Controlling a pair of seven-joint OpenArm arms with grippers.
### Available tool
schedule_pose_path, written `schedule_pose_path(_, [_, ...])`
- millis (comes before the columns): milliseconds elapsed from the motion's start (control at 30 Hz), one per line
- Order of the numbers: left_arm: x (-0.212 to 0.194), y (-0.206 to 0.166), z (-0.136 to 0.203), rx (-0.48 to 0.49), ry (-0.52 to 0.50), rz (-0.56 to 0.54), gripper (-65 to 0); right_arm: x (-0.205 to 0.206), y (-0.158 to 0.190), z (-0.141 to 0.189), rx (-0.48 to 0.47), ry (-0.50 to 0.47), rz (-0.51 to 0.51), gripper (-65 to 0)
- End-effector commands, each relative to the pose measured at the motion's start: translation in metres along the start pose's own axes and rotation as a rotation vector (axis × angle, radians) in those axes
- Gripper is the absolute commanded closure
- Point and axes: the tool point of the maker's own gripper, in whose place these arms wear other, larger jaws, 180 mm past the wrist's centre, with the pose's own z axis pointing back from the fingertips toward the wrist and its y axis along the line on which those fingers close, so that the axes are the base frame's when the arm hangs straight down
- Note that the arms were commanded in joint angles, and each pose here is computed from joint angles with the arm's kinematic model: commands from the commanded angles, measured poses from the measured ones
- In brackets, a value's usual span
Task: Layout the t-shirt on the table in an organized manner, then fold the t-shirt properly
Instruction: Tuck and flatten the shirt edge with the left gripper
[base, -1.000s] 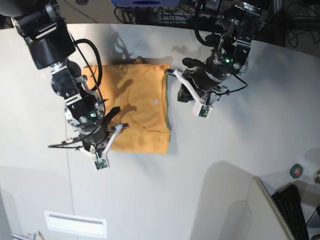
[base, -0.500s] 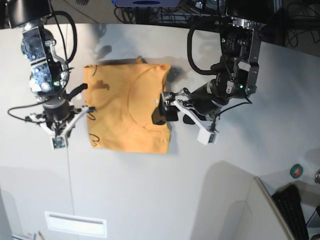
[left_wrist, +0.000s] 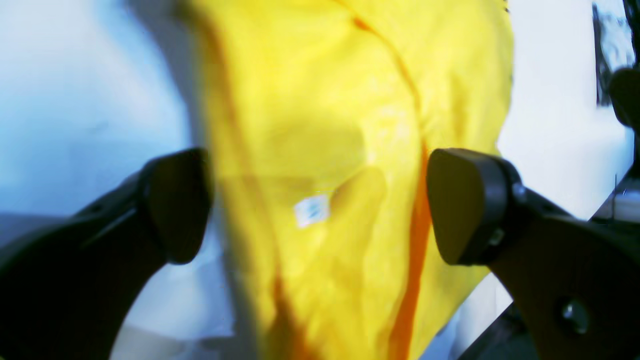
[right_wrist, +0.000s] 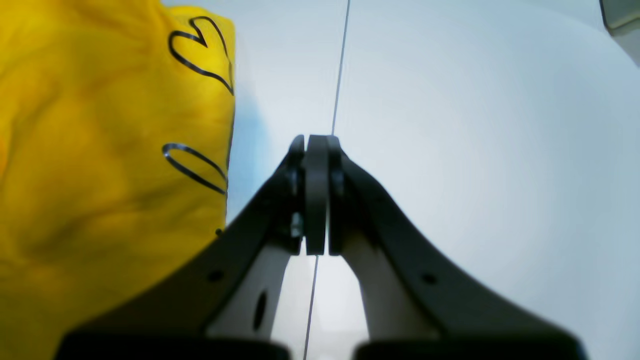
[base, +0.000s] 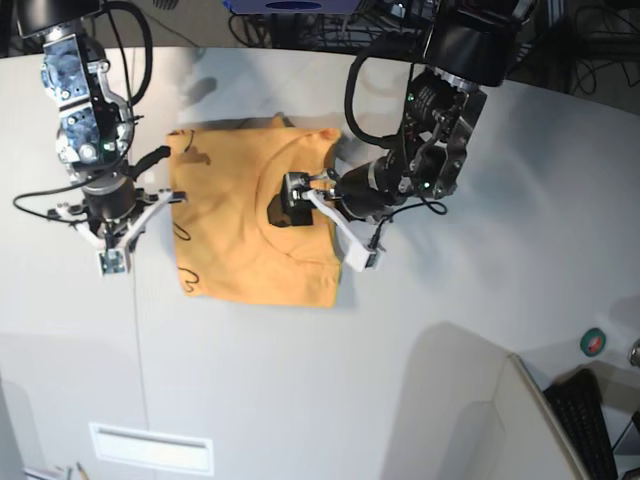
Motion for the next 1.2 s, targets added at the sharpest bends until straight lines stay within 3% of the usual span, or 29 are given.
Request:
schedule_pose_path(0, [-0.009, 0.001, -0.003, 0.009, 0.036, 0.003, -60.2, 0.014, -0.006, 0.002, -0.014, -0.048, 0.009, 0.0])
schedule_pose_path(67, [-0.011, 0.006, -0.002, 0.02, 0.047, 0.005, -45.6, 0.009, -0.009, 0.003, -0.02, -0.038, 0.011, 0.0])
schedule_pose_path(200, [0.0, 0.019, 0.002, 0.05, 0.053, -0.046, -0.3, -0.014, -0.032, 0.009, -0.07, 0.008, -0.008, 0.0])
schedule_pose_path(333, [0.015, 0.028, 0.008, 0.082, 0.146, -0.218, 0.0, -0.042, -0.036, 0.018, -0.077, 0.066, -0.002, 0.0])
schedule_pose_path(567, [0.041, 0.025, 0.01, 0.143, 0.359, -0.722, 0.0, -0.067, -0.058, 0.029, -0.132, 0.119, -0.026, 0.0])
schedule_pose_path(800, [0.033, 0.017, -0.007, 0.259, 0.531, -1.471, 0.0, -0.081, -0.078, 0.037, -0.183, 0.147, -0.051, 0.0])
schedule_pose_path(900, [0.04, 0.001, -0.019, 0.31, 0.466, -1.688, 0.0, -0.091, -0.084, 0.042, -0.198, 0.167, -0.054, 0.0])
schedule_pose_path(1000, [0.035, -0.023, -0.032, 0.262, 0.343, -1.865, 0.0, -0.097, -0.085, 0.045, -0.2, 0.18, -0.053, 0.0])
schedule_pose_path(1100, [0.026, -0.045, -0.04, 0.169, 0.251, -1.926, 0.0, -0.102, -0.082, 0.047, -0.197, 0.191, -0.055, 0.0])
schedule_pose_path(1167, [0.02, -0.055, -0.044, 0.126, 0.251, -1.943, 0.0, -0.104, -0.078, 0.048, -0.194, 0.196, -0.072, 0.0])
